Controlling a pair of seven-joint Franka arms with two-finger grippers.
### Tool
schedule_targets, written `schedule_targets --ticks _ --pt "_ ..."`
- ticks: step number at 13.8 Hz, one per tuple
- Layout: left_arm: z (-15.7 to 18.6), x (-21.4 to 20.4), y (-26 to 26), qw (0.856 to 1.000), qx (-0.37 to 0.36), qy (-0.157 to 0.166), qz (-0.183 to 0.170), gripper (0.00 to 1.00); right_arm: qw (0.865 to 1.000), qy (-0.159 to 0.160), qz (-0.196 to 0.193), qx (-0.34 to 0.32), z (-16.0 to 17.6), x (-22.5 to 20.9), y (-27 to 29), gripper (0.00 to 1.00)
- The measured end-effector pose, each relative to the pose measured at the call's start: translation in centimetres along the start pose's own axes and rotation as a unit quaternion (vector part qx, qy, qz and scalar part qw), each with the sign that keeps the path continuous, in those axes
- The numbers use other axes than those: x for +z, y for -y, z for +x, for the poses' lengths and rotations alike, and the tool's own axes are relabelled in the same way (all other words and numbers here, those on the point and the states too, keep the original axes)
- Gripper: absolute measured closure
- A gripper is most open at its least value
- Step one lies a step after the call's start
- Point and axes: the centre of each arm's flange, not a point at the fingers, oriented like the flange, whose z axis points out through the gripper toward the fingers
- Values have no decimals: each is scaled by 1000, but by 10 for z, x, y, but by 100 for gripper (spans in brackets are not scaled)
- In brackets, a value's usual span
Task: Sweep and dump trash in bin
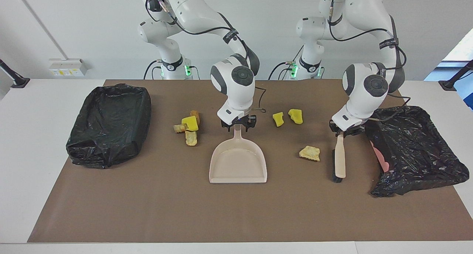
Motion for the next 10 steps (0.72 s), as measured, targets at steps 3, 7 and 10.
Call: schedule_targets --ticks 3,7,10 --pt "2 -1 -7 1000 7 0 0 74 1000 -3 2 1 0 -5 -1 32" --pt "-2 -1 -10 1000 25 14 -2 74 1000 -4 5 14 1 -8 -3 69" --pt "-3 -1 -10 999 29 17 -3 74 998 -5 10 -61 5 -11 -7 69"
